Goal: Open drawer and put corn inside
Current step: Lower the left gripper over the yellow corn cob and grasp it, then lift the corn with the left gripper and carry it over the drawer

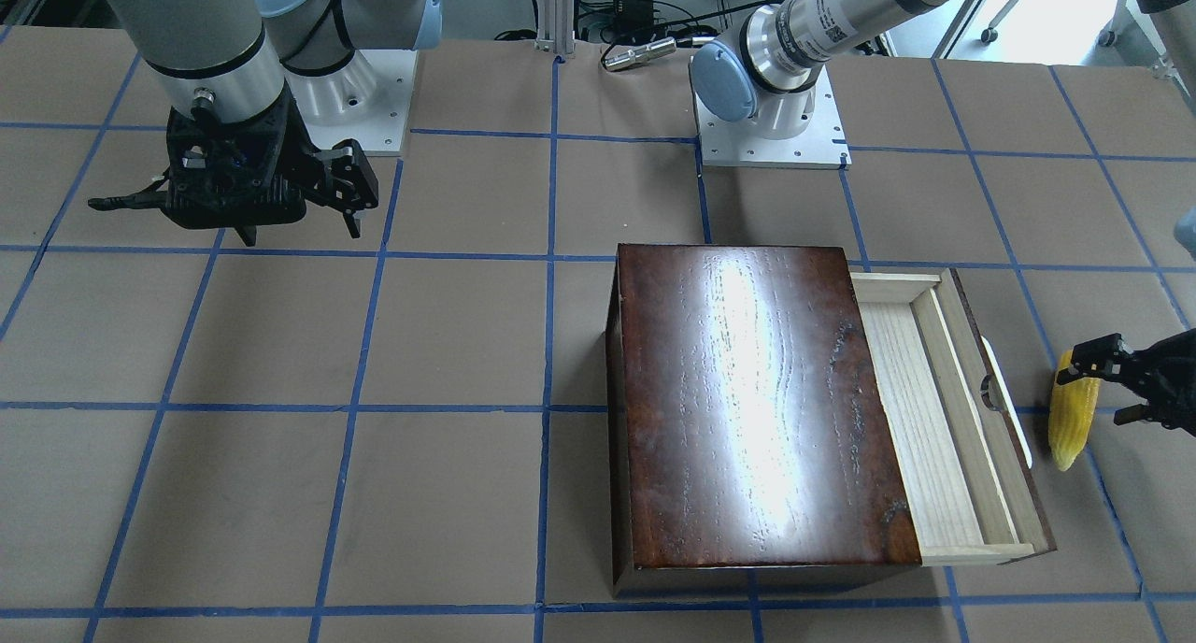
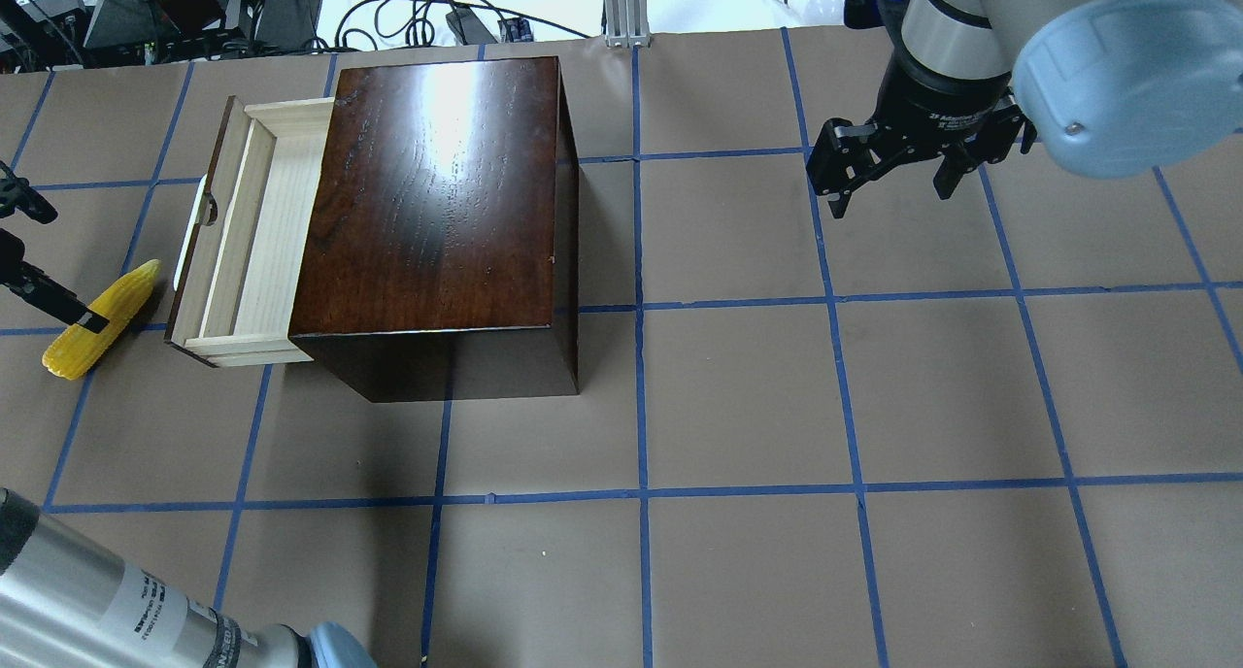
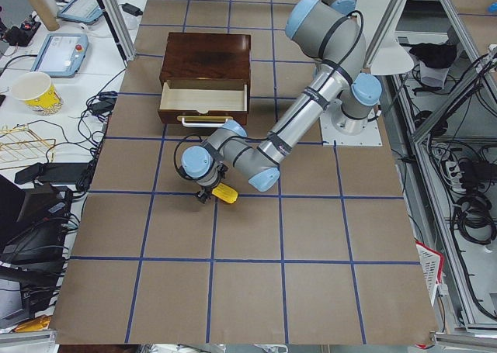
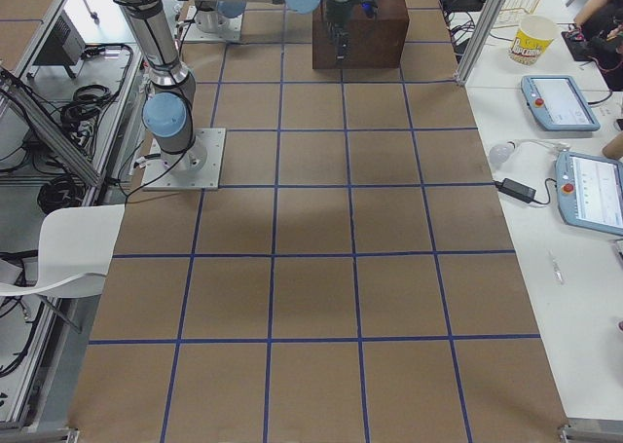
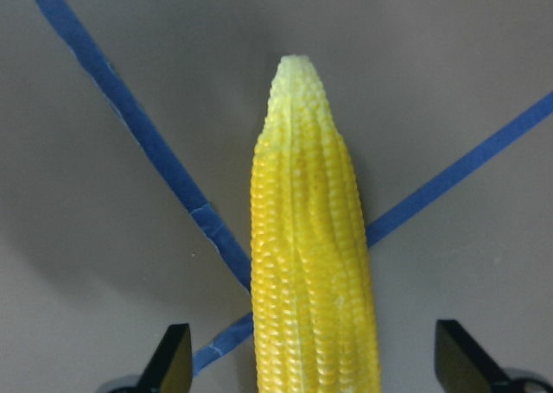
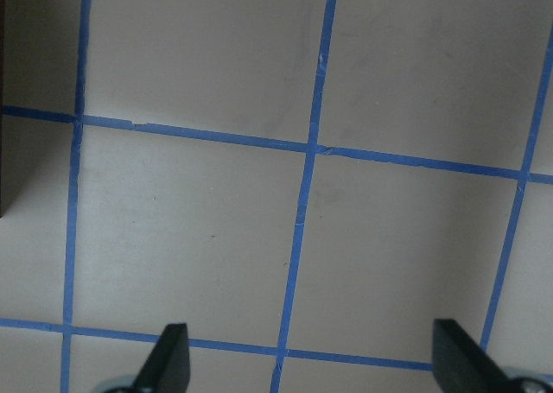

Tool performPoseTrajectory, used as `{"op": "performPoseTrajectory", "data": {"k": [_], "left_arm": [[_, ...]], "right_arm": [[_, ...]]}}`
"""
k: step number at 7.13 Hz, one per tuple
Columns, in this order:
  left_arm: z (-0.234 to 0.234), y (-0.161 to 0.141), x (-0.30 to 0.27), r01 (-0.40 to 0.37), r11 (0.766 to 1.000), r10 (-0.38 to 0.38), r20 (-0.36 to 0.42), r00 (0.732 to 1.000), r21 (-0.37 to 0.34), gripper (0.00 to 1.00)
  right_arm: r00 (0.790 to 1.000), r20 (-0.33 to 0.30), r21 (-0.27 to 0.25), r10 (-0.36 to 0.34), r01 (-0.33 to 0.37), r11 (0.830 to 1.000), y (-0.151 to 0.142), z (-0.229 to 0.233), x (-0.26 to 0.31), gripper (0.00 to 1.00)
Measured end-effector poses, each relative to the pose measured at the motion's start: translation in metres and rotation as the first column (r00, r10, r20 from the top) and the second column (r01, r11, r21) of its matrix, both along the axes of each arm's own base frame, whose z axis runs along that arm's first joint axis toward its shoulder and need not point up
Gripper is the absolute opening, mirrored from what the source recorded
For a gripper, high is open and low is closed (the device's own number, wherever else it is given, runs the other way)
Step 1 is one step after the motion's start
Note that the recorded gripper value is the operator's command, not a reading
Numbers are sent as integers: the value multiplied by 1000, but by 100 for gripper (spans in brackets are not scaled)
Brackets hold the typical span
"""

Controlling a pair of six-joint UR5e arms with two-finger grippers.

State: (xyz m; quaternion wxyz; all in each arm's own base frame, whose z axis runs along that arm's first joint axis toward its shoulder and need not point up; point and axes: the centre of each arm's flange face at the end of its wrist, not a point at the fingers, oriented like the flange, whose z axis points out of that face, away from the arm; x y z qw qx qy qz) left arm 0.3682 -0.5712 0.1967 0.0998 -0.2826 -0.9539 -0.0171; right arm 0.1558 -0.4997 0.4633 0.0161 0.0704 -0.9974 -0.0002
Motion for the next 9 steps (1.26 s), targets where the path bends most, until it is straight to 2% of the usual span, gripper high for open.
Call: {"op": "performPoseTrajectory", "data": {"k": [1,2,5,7,9], "left_arm": [[-6,-1,1,0,1000,0,-6,1000,6,16],[-11,-1,1,-2,1000,2,-8,1000,12,0],[-4,-3,-1,-6,1000,6,7,1000,9,0],[29,-9,-5,-22,1000,23,45,999,-22,0],[83,-13,-17,-74,995,81,90,993,-71,0]], "right_arm": [[1000,0,-1,-1,1,1000,0,0,0,100],[1000,0,-1,-2,2,1000,0,0,-1,100],[1000,0,0,-1,1,1000,0,0,-1,100],[1000,0,0,0,0,1000,0,0,0,100],[1000,0,0,0,0,1000,0,0,0,100]]}}
